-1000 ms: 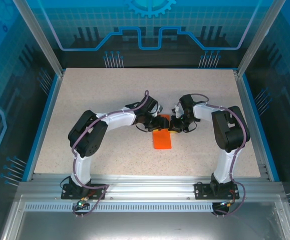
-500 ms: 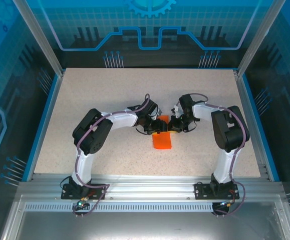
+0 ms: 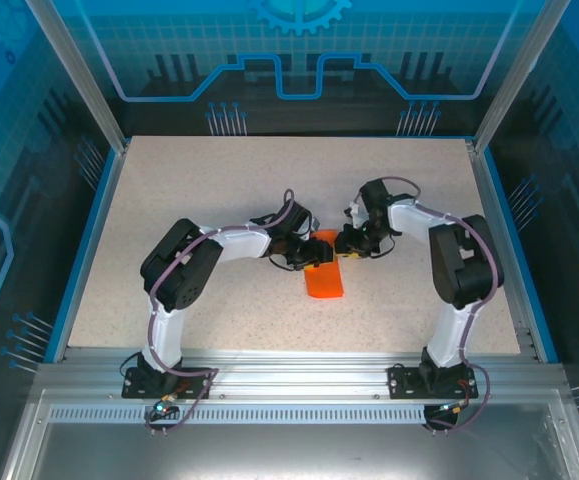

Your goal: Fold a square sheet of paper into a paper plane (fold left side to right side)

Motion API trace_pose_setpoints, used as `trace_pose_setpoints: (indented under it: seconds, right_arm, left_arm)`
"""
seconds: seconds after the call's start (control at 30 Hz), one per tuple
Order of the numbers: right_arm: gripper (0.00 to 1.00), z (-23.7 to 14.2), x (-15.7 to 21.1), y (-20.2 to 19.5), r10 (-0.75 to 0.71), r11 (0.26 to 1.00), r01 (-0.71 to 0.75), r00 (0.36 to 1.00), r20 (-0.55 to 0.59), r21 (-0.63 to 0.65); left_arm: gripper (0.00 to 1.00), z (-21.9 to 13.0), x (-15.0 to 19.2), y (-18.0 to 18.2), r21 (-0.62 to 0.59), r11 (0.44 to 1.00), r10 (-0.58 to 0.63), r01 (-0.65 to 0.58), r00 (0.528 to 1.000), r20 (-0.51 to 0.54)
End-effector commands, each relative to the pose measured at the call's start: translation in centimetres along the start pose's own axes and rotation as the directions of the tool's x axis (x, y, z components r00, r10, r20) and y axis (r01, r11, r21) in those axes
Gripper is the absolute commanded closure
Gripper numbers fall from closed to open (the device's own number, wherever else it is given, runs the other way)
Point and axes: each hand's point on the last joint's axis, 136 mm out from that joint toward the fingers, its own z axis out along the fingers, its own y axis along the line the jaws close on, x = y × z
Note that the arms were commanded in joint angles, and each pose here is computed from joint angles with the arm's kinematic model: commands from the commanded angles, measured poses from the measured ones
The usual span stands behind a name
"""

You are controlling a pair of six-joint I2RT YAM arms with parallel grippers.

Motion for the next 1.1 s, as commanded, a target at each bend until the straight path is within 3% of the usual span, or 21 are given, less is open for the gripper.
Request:
trace_pose_setpoints:
  seconds: [0.0, 0.2, 0.47, 1.07]
  right_arm:
    - [0.7, -3.6, 0.5, 0.8, -0.04, 0.999, 0.039, 0.998, 0.046, 0.007]
    - [0.78, -1.5, 5.8, 2.9, 0.01, 0.99, -0.018, 0.998, -0.063, -0.139]
    - [0.81, 1.2, 8.9, 2.2, 0.049, 0.988, -0.069, 0.989, -0.143, -0.136]
    - [0.84, 3.4, 11.6, -2.4, 0.131, 0.99, -0.115, 0.964, -0.232, 0.081]
  left_arm:
    - [0.46, 1.1, 2.9, 4.1, -0.128, 0.989, -0.076, 0.067, 0.994, -0.072]
    - [0.46, 1.0, 2.8, 4.0, -0.129, 0.99, -0.068, 0.059, 0.995, -0.072]
    - [0.46, 0.8, 2.9, 3.7, -0.131, 0.99, -0.06, 0.05, 0.996, -0.073]
    - [0.46, 0.2, 2.2, 2.6, -0.115, 0.993, -0.043, 0.036, 0.997, -0.059]
